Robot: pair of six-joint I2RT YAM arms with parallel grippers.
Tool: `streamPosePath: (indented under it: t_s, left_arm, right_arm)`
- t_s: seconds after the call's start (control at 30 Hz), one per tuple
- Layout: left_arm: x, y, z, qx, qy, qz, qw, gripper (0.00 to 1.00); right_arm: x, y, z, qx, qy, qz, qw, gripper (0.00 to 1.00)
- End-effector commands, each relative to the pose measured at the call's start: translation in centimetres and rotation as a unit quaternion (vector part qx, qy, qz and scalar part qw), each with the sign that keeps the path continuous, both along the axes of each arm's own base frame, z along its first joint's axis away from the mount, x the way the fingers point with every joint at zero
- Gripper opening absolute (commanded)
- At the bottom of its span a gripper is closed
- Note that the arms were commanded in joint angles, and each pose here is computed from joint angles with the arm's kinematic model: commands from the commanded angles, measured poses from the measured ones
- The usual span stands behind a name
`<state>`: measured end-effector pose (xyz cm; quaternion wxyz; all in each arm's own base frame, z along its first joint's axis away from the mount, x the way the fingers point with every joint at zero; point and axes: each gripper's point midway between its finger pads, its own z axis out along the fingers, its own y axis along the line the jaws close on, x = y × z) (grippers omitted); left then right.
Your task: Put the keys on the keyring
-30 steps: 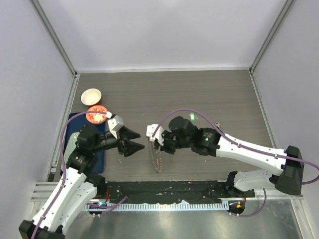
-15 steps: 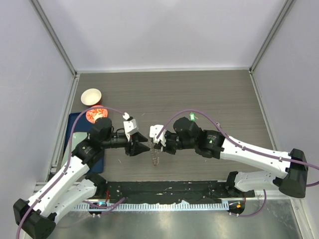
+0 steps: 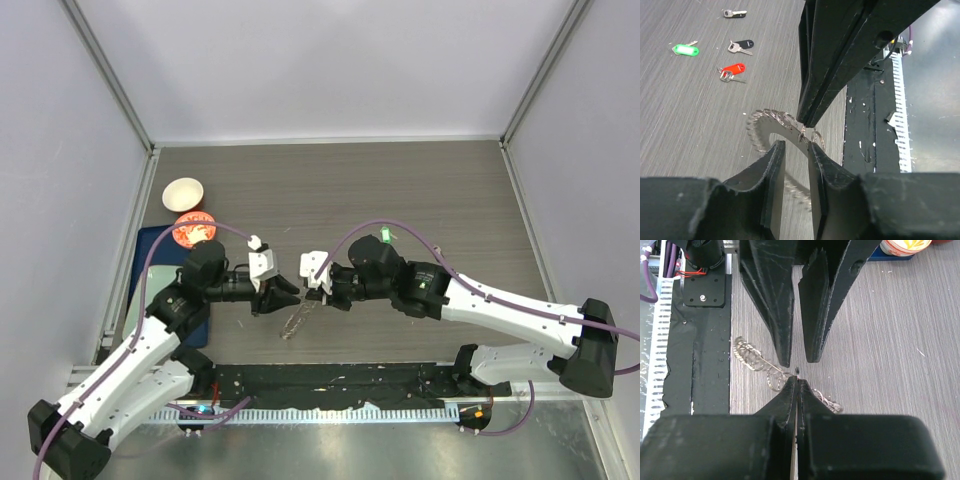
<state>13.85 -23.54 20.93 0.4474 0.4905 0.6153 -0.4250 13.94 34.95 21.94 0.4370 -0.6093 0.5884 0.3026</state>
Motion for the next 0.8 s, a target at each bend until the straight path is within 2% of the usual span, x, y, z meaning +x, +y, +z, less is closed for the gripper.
streamPosePath:
  t_s: [0.0, 0.17, 0.53, 0.77]
  left_arm:
    - [-0.3, -0.6, 1.4, -0.02, -0.024, -0.027, 0.999, 0.26]
    - [-0.4, -0.9, 1.2, -0.02, -0.014, -0.035, 0.999, 0.14]
    - [-1.0, -1.4, 1.1, -0.023, 0.001, -0.05, 0.998, 0.01]
    - [-1.5, -1.8, 1.3, -0.029, 0.006, -0.055, 0.998, 0.01]
  right_arm:
    - [-0.1, 0.9, 3.6, 0.059, -0.021, 0.011, 0.998, 0.01]
    - [-0.2, 1.0, 3.5, 0.058, -0.019, 0.016, 0.998, 0.01]
    - [-0.2, 1.3, 2.6, 0.05, -0.01, 0.017, 0.999, 0.01]
    - [-0.2, 1.5, 2.3, 0.049, -0.004, 0.017, 0.999, 0.01]
